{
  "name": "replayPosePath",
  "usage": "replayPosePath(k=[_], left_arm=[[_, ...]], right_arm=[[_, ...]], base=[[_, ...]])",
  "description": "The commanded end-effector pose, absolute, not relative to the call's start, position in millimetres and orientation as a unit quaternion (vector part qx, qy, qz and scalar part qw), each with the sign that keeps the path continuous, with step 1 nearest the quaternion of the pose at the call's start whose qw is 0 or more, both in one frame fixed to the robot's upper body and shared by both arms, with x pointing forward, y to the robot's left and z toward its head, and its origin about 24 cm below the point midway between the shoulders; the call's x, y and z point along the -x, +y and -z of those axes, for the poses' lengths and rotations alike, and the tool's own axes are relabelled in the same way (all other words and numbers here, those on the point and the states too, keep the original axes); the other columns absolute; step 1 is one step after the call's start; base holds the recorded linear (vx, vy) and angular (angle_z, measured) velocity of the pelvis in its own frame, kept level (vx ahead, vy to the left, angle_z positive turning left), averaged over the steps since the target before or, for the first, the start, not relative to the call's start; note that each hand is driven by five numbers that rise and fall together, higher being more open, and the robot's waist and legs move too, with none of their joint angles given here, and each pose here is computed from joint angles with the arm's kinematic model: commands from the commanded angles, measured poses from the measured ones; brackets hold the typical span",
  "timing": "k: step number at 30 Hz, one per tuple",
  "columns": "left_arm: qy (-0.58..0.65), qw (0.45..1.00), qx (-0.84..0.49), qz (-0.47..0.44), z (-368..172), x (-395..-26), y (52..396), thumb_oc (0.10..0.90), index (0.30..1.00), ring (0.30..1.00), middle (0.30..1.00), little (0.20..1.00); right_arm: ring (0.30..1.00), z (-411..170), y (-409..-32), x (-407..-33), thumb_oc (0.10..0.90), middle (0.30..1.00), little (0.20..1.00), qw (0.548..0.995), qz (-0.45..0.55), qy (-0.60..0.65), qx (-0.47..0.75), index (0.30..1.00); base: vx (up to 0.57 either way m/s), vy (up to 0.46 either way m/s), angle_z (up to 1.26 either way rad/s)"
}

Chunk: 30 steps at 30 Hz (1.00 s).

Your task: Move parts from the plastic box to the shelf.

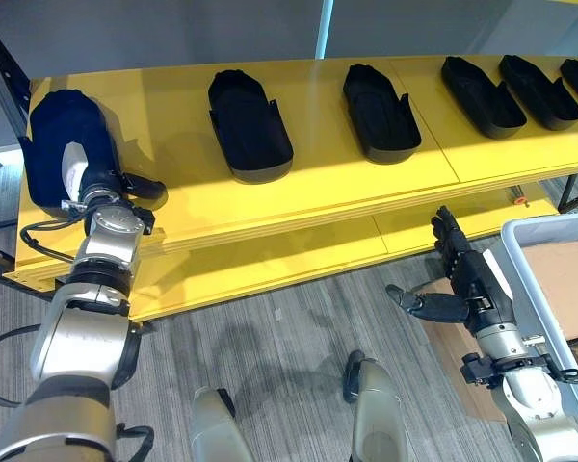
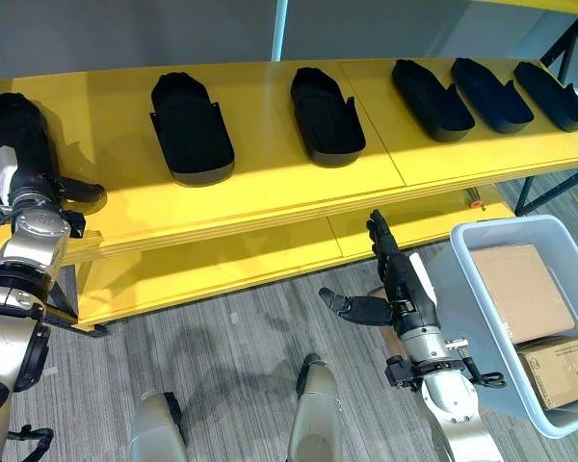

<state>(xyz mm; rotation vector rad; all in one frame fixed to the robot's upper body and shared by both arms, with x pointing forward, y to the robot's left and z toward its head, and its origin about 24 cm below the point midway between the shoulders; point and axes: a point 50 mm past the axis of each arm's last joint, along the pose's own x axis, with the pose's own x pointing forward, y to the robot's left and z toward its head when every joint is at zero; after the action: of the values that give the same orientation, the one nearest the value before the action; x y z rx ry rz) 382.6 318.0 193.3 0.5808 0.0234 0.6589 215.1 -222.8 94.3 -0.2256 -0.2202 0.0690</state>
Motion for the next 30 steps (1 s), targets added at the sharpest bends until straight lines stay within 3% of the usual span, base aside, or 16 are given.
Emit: replayPosePath(k=[1,10,20,30], left_arm=[[-0.165,0.868,-0.305,-0.357,-275.6,-367.1,324.7,0.9,1.0,1.0,1.0,1.0],[-0.32,0.829,-0.281,-0.362,-329.5,-332.2,316.8,0.9,1.0,1.0,1.0,1.0],[-0.41,0.783,-0.311,-0.349,-345.2,-292.1,309.9,0.9,1.0,1.0,1.0,1.0],[-0.389,0.89,-0.177,-0.161,-277.2,-272.9,290.3,0.9,1.0,1.0,1.0,1.0]], right_arm=[[1.0,-146.5,-235.9,-210.6,0.9,1.0,1.0,0.962,-0.002,-0.249,0.116,1.0],[1.0,-145.2,-241.2,-211.9,0.9,1.0,1.0,0.961,0.013,-0.243,0.128,1.0],[1.0,-142.5,-246.9,-208.9,0.9,1.0,1.0,0.962,0.027,-0.234,0.139,1.0],[1.0,-139.7,-248.2,-212.1,0.9,1.0,1.0,0.965,0.048,-0.229,0.118,1.0]], base=[[0.0,0.0,0.0],[0.0,-0.003,0.04],[0.0,-0.003,0.01],[0.02,-0.029,0.02]])
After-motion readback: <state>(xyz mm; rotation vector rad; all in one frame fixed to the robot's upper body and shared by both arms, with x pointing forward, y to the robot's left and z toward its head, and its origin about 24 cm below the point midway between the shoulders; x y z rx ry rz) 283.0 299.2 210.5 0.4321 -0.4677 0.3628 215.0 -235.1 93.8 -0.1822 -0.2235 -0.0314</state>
